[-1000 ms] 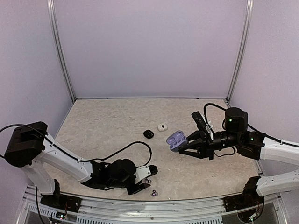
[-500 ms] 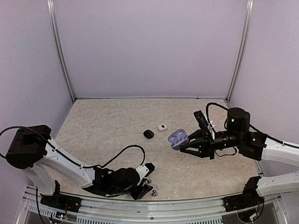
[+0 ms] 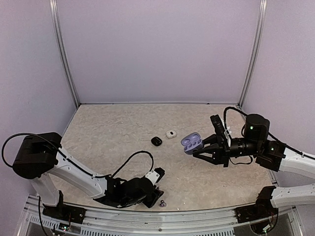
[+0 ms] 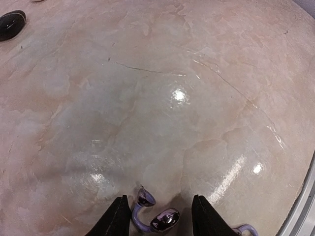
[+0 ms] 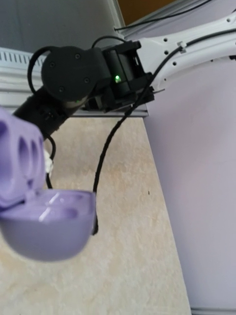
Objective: Insert the wireless bluetooth earbuds into the charging case
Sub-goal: Adjust the left earbud at the center of the board.
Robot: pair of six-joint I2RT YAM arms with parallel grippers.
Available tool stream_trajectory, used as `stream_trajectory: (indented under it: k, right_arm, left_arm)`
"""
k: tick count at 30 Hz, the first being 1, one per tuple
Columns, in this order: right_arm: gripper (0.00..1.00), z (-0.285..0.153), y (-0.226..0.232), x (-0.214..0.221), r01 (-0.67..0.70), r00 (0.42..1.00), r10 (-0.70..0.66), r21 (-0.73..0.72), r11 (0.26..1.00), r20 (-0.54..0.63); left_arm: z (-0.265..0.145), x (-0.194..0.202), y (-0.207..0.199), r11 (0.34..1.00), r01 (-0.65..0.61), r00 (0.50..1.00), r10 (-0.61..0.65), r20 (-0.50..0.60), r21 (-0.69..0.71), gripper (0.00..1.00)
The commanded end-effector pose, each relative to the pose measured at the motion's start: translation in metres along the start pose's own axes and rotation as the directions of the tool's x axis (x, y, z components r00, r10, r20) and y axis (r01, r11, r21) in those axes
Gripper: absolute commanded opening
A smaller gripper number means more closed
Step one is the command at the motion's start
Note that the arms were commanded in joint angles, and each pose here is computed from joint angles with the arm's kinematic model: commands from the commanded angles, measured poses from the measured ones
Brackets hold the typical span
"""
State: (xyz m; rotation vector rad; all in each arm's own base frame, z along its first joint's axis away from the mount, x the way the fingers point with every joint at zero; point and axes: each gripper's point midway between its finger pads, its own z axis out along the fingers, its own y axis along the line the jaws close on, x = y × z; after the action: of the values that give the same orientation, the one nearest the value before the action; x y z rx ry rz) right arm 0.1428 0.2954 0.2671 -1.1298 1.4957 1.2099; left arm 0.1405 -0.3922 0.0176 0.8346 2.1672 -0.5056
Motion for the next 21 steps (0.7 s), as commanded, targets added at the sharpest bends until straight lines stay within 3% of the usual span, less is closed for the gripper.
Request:
stream_trajectory:
  k: [1,7,10,15,21]
  right_arm:
    - [0.06,-0.005,-0.006,-0.003,0.043,0.999,-0.044,0.048,0.998,0.025]
    - [0.06,-0.004,-0.004,-0.002,0.04,0.999,-0.041,0.032,0.999,0.029]
    - [0.06,-0.004,-0.003,-0.002,0.037,0.999,-0.037,0.026,0.999,0.031]
    - [0.06,-0.005,-0.003,-0.003,0.037,0.999,-0.038,0.03,0.999,0.036]
    - [0.06,-0.003,-0.004,-0.002,0.034,0.999,-0.035,0.023,0.999,0.031]
  left_arm:
    - [-0.005,0.027,0.016,0.997,-0.072,0.995,0.07,-0.071,-0.027,0.46]
    - [-0.03,0.024,-0.008,0.945,-0.218,0.973,0.231,-0.025,0.242,0.59]
    - [-0.038,0.017,0.001,0.923,-0.252,0.964,0.264,-0.002,0.291,0.6]
    - [-0.035,0.009,0.027,0.922,-0.294,0.953,0.303,0.005,0.253,0.61]
    - [-0.031,0.003,0.007,0.846,-0.39,0.918,0.386,0.087,0.362,0.62]
